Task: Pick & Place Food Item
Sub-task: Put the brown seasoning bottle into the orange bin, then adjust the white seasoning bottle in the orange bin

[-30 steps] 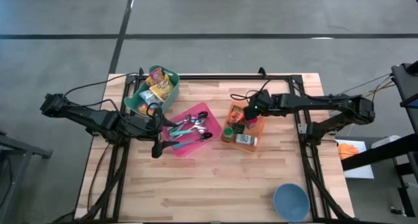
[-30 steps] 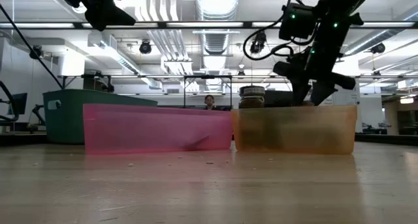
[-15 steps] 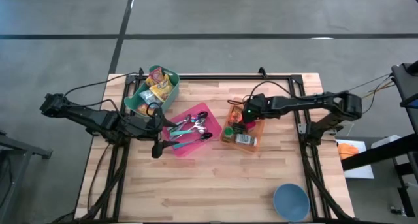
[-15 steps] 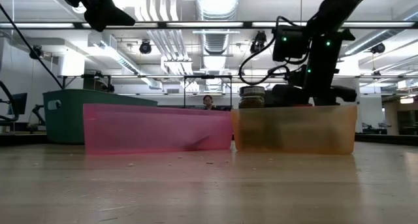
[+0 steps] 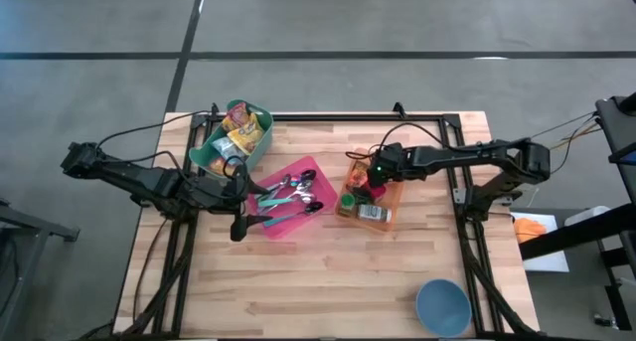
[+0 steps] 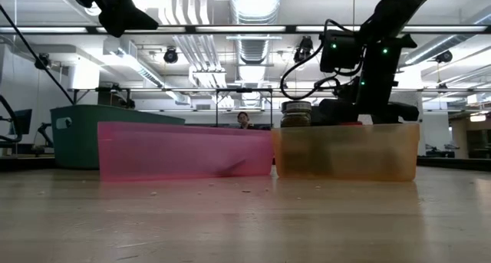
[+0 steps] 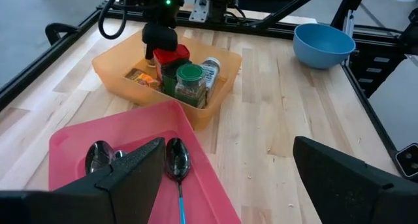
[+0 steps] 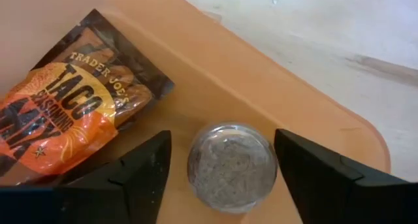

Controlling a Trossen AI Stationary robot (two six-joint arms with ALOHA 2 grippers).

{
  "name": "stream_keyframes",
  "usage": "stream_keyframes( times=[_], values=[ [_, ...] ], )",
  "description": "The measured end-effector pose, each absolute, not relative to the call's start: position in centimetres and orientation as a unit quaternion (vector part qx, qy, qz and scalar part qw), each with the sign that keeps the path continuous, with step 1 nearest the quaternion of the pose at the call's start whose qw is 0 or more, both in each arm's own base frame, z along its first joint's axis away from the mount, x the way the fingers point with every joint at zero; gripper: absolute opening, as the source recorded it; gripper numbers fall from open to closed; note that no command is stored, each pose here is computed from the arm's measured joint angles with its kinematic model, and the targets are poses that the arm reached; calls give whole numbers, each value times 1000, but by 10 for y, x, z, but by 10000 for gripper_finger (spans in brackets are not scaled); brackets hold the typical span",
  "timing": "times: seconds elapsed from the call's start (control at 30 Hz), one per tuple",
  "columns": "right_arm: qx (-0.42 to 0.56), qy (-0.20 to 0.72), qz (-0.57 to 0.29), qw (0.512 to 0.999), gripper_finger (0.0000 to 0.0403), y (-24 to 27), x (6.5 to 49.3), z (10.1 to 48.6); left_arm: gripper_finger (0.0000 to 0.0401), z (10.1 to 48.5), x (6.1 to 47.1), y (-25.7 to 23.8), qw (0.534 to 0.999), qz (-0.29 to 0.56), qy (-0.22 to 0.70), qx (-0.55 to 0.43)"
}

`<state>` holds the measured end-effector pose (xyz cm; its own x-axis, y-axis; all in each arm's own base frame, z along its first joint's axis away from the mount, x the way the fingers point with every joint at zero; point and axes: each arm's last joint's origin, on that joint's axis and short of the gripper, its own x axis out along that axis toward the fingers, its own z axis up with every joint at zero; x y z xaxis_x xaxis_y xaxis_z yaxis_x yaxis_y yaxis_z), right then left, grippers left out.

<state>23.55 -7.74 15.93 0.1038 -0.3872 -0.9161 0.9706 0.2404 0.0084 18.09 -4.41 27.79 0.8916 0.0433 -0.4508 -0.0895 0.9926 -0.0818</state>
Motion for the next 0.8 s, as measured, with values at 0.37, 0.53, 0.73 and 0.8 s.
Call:
stream_keyframes(
  times=[0.37, 0.53, 0.73, 0.8],
  values=[
    [300, 439, -475, 701, 288, -74, 223, 192, 339, 278, 181, -44, 971, 34, 231, -50],
    [287, 481, -365, 743, 289, -66, 222, 222, 339, 278, 181, -44, 971, 34, 231, -50],
    [219, 572, -252, 749, 289, -37, 228, 239, 339, 278, 181, -44, 971, 34, 231, -50],
    [198, 601, -236, 738, 289, -26, 230, 240, 339, 278, 181, -44, 971, 34, 231, -50]
  ],
)
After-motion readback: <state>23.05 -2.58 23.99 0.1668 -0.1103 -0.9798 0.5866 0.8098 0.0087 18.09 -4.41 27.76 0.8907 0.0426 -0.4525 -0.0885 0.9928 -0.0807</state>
